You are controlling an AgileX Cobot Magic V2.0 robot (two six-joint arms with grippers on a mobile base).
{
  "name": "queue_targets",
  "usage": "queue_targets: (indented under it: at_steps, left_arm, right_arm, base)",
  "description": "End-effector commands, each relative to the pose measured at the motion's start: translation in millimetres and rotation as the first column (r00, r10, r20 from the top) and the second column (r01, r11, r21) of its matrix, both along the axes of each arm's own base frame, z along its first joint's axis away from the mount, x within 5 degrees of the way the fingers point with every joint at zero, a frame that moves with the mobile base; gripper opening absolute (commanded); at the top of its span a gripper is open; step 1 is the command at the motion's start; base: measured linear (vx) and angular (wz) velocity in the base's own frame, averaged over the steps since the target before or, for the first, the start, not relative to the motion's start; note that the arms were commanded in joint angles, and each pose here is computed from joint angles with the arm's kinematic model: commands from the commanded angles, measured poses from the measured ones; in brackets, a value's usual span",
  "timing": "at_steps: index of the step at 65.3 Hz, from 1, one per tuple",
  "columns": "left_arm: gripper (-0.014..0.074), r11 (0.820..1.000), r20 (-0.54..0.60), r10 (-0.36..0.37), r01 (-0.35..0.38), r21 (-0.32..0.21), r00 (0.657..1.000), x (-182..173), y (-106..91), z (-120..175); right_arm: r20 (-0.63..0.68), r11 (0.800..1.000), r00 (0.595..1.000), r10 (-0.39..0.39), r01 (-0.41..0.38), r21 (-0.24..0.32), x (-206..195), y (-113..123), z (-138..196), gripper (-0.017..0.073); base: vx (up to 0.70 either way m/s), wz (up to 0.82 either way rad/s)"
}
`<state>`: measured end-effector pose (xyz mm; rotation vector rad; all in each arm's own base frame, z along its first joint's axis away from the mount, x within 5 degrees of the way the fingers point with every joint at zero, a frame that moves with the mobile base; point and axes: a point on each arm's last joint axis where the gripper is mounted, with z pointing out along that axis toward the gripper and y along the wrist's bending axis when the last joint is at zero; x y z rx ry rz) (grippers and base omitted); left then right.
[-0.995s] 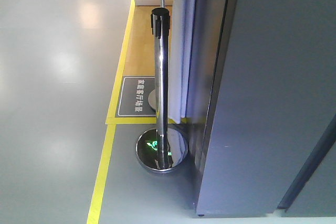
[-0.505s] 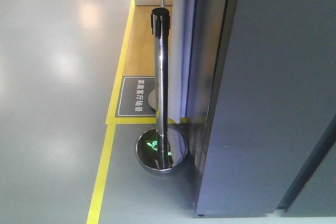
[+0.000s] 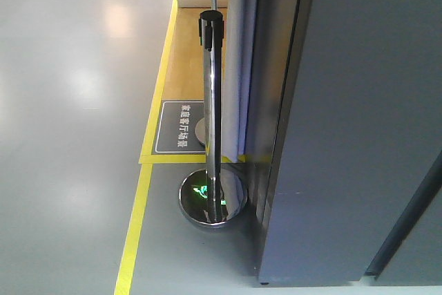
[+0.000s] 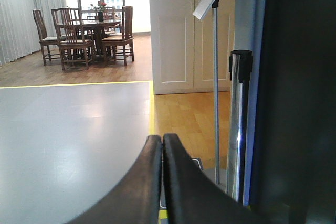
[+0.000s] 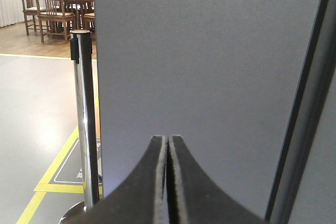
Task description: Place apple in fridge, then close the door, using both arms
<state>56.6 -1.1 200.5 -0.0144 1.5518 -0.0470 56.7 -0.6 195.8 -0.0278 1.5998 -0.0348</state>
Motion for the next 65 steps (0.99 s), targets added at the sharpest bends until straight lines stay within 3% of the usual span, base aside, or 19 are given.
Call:
queue_targets:
  at_steps: [1, 65]
  left_arm:
    - [-0.0006, 1.000, 0.056, 0.001, 0.000, -0.011, 0.998, -0.3, 0.0, -2.0]
    - [-0.0006, 1.000, 0.056, 0.001, 0.000, -0.011, 0.998, -0.3, 0.0, -2.0]
  right_arm:
    - [0.097, 1.000, 0.995, 0.005, -0.007, 0.018, -1.0, 0.6, 8.0, -0.0002]
    - [0.093, 1.000, 0.996, 0.005, -0.007, 0.027, -1.0, 0.6, 7.9, -0.0002]
  base:
    - [0.00, 0.00]
    - [0.00, 0.00]
